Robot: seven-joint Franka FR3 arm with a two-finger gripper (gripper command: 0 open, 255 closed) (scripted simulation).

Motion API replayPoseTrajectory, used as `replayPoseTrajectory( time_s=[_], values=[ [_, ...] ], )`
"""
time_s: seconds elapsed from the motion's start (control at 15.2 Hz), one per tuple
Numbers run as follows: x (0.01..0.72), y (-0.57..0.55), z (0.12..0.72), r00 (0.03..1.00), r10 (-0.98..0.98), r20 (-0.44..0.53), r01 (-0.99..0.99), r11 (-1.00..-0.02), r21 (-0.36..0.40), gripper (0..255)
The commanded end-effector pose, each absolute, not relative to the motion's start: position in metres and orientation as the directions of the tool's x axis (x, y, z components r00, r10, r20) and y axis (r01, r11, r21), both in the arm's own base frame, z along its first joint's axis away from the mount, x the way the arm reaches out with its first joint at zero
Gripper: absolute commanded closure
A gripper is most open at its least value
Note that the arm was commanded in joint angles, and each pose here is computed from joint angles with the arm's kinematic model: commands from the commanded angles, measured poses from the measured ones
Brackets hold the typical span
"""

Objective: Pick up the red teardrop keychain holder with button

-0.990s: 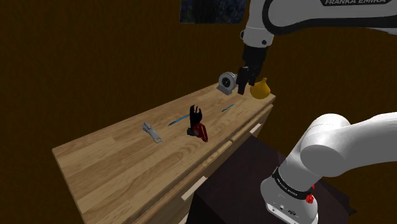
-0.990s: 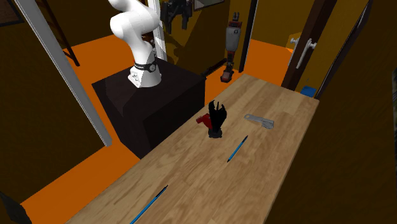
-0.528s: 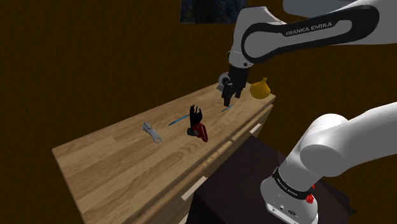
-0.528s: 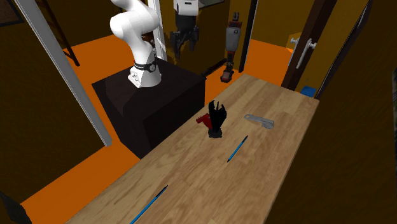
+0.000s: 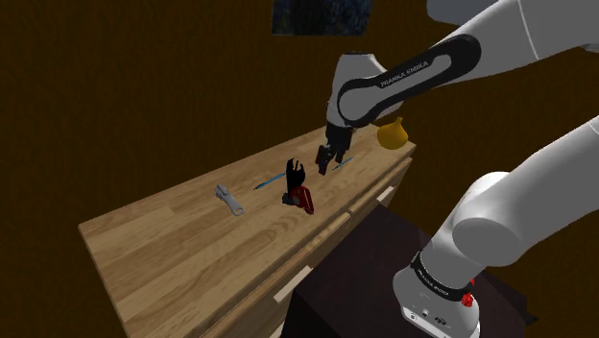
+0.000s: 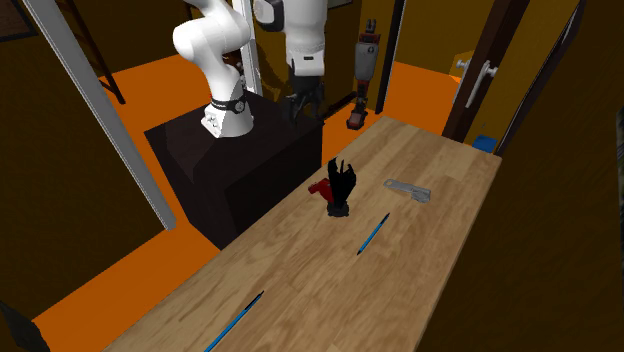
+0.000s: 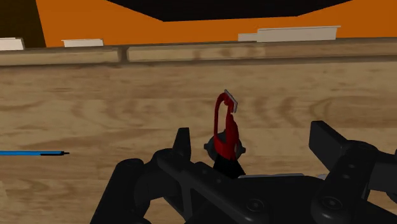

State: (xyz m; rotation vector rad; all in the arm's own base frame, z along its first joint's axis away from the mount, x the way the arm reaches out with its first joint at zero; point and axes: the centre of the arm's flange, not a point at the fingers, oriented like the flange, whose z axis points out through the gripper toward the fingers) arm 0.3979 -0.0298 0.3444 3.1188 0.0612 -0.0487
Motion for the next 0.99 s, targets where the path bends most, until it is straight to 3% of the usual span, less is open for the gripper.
replayPoseTrajectory(
  time_s=[0.0, 0.92],
  values=[
    [0.412, -0.033, 0.321, 0.999, 0.037, -0.020, 0.038, -0.999, 0.015, 0],
    [0.476, -0.044, 0.188, 0.999, 0.029, 0.025, 0.030, -0.999, -0.021, 0]
  ],
)
